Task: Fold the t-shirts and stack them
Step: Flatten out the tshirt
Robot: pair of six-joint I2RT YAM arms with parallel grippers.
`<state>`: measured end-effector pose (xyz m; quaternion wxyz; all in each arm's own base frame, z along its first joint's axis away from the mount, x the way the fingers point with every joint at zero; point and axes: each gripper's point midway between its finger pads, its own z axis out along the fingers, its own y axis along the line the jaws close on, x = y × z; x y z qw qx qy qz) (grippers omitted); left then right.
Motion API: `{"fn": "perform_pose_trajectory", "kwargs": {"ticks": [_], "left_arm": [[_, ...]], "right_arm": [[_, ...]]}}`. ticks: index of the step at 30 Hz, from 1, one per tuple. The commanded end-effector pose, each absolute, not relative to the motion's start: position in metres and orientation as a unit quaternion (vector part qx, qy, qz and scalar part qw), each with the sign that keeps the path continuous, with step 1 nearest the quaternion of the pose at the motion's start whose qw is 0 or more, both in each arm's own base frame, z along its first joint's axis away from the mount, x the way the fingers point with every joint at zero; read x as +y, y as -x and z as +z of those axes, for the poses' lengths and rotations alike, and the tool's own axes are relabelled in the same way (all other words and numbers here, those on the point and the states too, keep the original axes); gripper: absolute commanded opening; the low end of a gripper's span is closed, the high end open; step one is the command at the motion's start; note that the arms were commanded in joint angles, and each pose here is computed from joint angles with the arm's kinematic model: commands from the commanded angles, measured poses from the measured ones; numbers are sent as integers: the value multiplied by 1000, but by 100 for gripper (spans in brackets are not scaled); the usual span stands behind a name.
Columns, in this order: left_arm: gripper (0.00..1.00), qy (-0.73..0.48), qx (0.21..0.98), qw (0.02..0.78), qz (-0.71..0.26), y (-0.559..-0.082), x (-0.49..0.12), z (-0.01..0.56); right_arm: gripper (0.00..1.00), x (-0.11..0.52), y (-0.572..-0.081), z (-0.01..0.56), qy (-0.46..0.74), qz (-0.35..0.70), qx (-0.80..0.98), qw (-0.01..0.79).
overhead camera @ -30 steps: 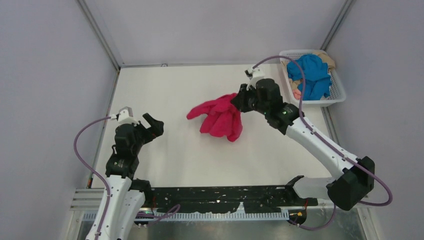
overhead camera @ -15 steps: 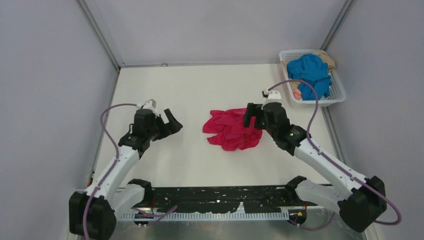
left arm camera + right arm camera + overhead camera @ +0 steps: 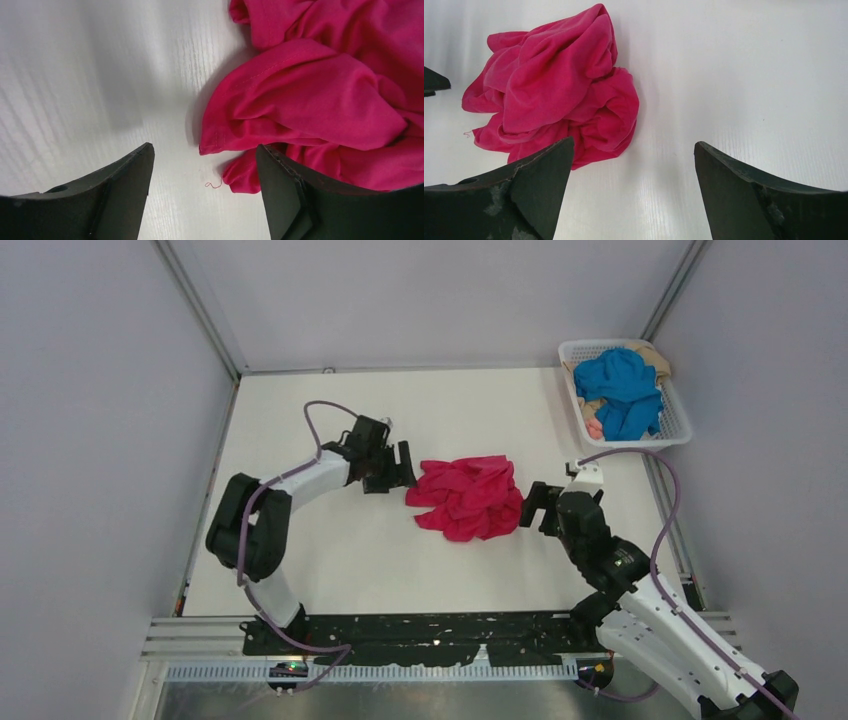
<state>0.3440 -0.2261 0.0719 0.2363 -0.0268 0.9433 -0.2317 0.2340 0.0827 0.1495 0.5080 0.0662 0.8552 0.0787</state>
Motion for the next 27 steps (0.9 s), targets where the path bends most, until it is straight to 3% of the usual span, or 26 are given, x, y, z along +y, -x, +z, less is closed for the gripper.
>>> {"fn": "perform_pose_trajectory", "kwargs": {"ticks": [1, 7, 13, 16, 18, 19, 22, 27], "left_arm": [[74, -11, 950, 204, -235, -333, -250, 68], [71, -11, 961, 178, -209, -326, -260, 48], [59, 6, 971, 162, -174, -331, -261, 29], [35, 10, 972, 155, -177, -333, -267, 26], [3, 8, 971, 156, -181, -333, -270, 25], [0, 7, 971, 157, -182, -332, -271, 26], [0, 6, 967, 174, -186, -330, -268, 35], [0, 32, 952, 271, -141, -330, -227, 76]], "right_arm": [[95, 75, -239, 159, -96, 71, 840, 529], [95, 76, -243, 151, -96, 60, 848, 519], [95, 99, -248, 149, -71, 108, 847, 517], [95, 98, -248, 148, -71, 108, 846, 518], [95, 96, -247, 147, -76, 106, 845, 519], [95, 96, -247, 145, -75, 105, 845, 518], [95, 96, -246, 141, -75, 102, 848, 515], [95, 97, -242, 124, -84, 94, 868, 480]]}}
